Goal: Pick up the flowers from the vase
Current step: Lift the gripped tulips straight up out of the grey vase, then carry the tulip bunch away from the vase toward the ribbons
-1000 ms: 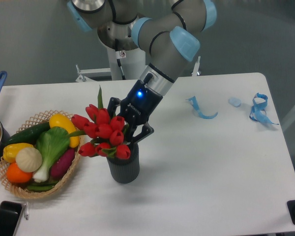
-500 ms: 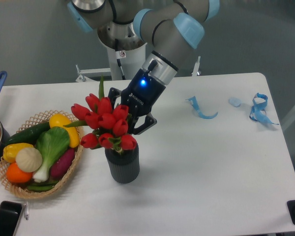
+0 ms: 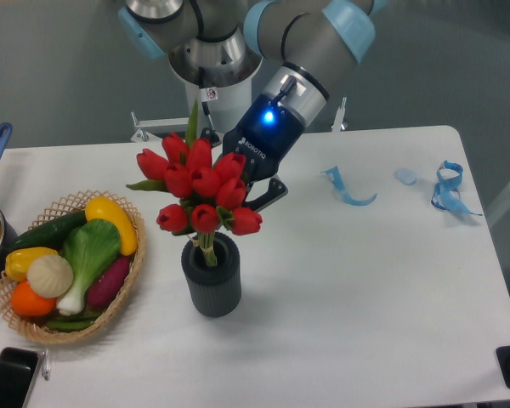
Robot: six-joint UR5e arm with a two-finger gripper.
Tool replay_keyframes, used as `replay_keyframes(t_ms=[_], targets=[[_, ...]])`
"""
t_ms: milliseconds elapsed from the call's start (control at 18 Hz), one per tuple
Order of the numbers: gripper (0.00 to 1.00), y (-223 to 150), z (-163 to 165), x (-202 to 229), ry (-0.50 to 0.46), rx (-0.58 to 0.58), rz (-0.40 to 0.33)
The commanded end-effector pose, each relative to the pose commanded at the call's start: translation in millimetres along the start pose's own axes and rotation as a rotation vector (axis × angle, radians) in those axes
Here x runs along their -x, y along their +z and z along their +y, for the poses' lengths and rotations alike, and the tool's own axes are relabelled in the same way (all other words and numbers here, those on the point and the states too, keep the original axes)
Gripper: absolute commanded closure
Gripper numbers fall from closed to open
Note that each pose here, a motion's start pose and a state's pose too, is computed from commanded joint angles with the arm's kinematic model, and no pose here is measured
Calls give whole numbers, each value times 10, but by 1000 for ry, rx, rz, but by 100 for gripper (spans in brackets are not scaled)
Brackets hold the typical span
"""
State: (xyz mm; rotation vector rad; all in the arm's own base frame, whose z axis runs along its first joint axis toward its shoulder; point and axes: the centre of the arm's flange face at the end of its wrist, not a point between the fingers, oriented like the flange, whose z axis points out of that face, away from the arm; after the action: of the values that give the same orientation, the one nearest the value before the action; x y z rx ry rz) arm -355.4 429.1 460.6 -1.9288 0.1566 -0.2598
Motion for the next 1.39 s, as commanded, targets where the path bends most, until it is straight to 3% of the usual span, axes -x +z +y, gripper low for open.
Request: replay_keyframes(t_ms=[500,944,1389], targets=[[53,-245,-252,105,-125,-82,5],[55,-354,-406,168,-104,-92,-16],[55,-605,-322,945,-84,-92,-91]])
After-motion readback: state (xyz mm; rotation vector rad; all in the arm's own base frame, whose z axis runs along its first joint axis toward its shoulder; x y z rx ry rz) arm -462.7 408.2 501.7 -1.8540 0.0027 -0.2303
